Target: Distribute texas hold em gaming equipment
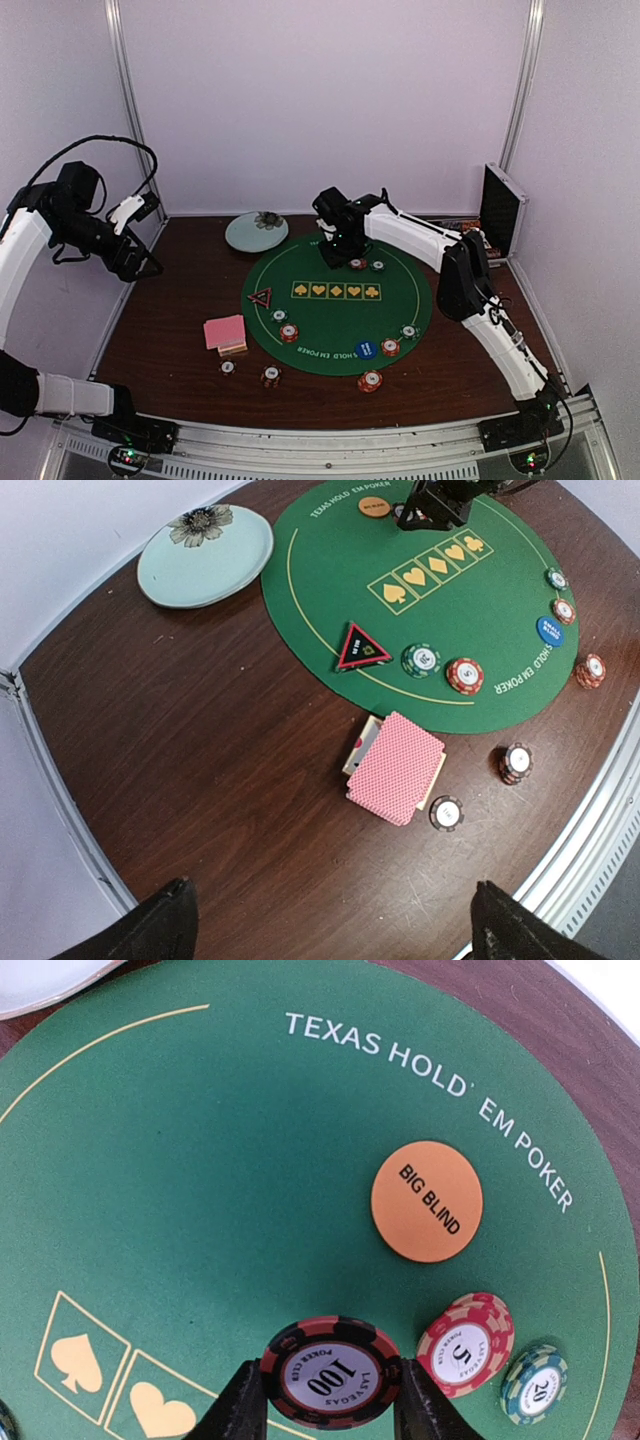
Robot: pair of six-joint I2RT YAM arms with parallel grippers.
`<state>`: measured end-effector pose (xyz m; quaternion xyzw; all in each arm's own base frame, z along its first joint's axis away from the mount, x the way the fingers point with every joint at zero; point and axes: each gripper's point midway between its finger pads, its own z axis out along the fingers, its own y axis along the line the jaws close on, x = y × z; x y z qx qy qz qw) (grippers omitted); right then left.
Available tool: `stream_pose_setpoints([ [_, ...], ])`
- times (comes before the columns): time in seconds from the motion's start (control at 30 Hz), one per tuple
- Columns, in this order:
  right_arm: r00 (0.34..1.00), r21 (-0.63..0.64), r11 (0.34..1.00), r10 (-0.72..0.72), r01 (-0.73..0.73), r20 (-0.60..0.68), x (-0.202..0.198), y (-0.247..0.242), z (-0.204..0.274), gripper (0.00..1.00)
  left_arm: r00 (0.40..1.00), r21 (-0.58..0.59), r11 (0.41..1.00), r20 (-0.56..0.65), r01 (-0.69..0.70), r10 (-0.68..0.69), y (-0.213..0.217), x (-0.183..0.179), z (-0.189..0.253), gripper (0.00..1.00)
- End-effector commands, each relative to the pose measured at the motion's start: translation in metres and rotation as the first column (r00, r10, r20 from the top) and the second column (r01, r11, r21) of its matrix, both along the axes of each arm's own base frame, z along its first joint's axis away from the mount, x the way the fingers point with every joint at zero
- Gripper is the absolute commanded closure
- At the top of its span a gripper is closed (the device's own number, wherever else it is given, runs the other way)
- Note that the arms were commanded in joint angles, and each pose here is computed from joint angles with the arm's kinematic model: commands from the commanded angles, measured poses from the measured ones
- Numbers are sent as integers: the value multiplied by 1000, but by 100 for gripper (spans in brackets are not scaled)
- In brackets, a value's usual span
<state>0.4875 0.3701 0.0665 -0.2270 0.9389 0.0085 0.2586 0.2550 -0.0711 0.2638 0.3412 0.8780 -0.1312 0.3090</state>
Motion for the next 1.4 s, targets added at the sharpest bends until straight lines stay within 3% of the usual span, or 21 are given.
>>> stream_pose_setpoints([
  [0.0,1000,27,1000,5,-6,30,12,7,-5,73,1000,-4,1000,20,2,-2,1,5,6,2],
  [0.27,1000,13,1000,-4,4,10,14,4,-23,69,1000,3,1000,20,-1,1,2,6,5,2],
  [0.37,1000,4,1000,-8,7,12,14,2,-24,48,1000,5,1000,18,1,-1,2,6,4,2],
  [0.43,1000,5,1000,-10,10,18,15,1,-20,39,1000,4,1000,19,2,-2,2,6,4,3],
  [0.83,994,116,993,20,-32,105,2,23,62,37,999,1,1000,36,-3,3,1,4,11,3],
  [1.1,983,118,980,148,-161,111,-76,62,102,36,999,3,1000,37,-15,15,3,3,11,2],
  [1.37,927,113,920,373,-374,33,-214,115,94,17,999,11,1000,46,-18,17,4,0,11,3],
])
